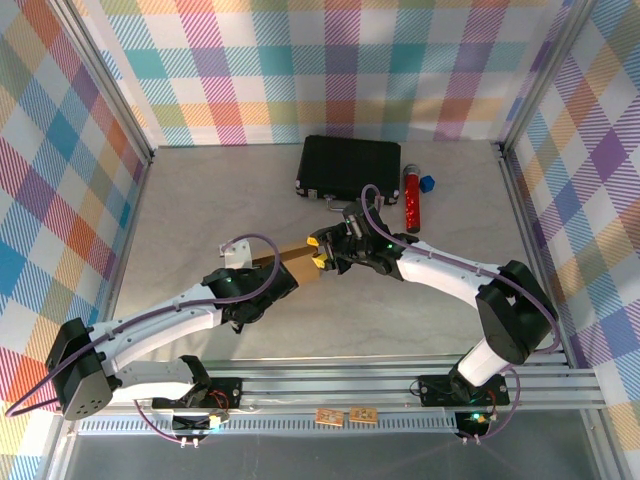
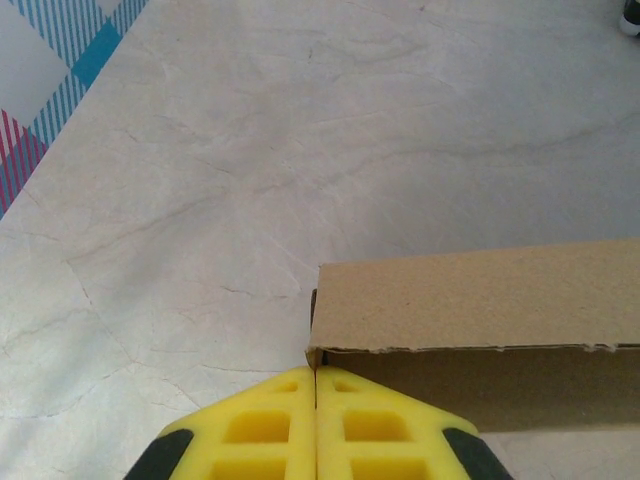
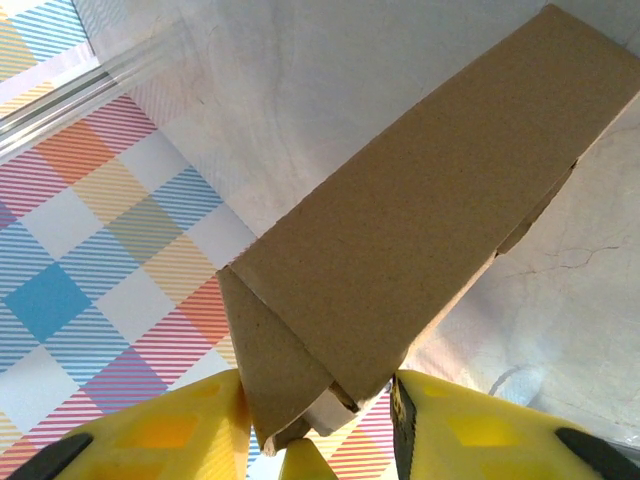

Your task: Fold the paper box

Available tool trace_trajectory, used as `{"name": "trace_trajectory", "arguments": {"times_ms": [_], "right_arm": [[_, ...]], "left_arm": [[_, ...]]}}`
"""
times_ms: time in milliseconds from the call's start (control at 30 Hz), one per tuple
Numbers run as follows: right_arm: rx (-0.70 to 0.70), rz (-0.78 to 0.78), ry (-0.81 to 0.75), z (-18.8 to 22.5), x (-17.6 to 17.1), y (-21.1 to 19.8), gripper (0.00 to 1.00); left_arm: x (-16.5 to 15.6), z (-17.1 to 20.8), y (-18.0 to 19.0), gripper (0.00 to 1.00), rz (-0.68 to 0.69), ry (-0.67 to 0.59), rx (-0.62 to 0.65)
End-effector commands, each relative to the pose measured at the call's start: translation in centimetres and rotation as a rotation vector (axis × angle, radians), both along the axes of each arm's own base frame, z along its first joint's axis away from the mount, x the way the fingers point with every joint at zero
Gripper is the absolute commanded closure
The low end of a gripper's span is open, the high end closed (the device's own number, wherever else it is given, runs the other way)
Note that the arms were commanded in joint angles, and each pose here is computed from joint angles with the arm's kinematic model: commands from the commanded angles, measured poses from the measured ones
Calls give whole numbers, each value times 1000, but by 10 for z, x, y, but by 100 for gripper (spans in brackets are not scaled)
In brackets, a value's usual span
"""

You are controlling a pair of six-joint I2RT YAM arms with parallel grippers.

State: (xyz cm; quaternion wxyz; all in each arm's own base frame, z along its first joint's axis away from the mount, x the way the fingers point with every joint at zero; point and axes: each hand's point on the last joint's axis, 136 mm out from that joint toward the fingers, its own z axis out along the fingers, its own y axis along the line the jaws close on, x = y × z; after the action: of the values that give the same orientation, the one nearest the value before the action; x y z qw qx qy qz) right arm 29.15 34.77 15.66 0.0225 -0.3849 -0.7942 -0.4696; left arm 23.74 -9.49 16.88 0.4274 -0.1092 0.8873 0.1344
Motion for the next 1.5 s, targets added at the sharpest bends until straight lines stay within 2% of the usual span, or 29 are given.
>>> {"name": "trace_trajectory", "arguments": {"times_ms": [0, 133, 300, 433, 500, 567, 667, 867, 1000, 1200, 1367, 1467], "right_arm": [[-63, 18, 56, -24, -13, -10, 60], [-70, 21, 60, -27, -14, -11, 61], [-83, 24, 71, -31, -15, -12, 62], [-86, 26, 73, -33, -16, -13, 62], [-86, 27, 73, -33, -16, -13, 62], [-89, 29, 77, -34, -17, -13, 63], [-94, 34, 75, -33, -18, -13, 63], [-104, 41, 71, -35, -20, -15, 63], [-110, 42, 73, -36, -20, -15, 64], [-111, 46, 75, -38, -21, -15, 63], [-116, 46, 77, -40, -22, -16, 64], [-117, 43, 81, -42, -22, -17, 64]], "left_arm": [[-1, 17, -5, 84, -21, -24, -49], [-4, 24, -6, 65, -35, -25, -97], [-11, 32, -10, 51, -56, -24, -200], [-20, 49, -13, 41, -43, -47, -372], [-23, 62, -16, 41, -28, -59, -473], [-28, 74, -12, 39, 33, -71, -563], [-30, 91, -8, 31, 115, -82, -691], [-23, 60, -6, 29, 300, 125, -982], [-20, 36, 5, 29, 379, 203, -1052], [21, 22, -6, 33, 311, 127, -1238], [19, 8, 2, 38, 354, 131, -1248], [15, -1, 5, 45, 367, 146, -1240]]}}
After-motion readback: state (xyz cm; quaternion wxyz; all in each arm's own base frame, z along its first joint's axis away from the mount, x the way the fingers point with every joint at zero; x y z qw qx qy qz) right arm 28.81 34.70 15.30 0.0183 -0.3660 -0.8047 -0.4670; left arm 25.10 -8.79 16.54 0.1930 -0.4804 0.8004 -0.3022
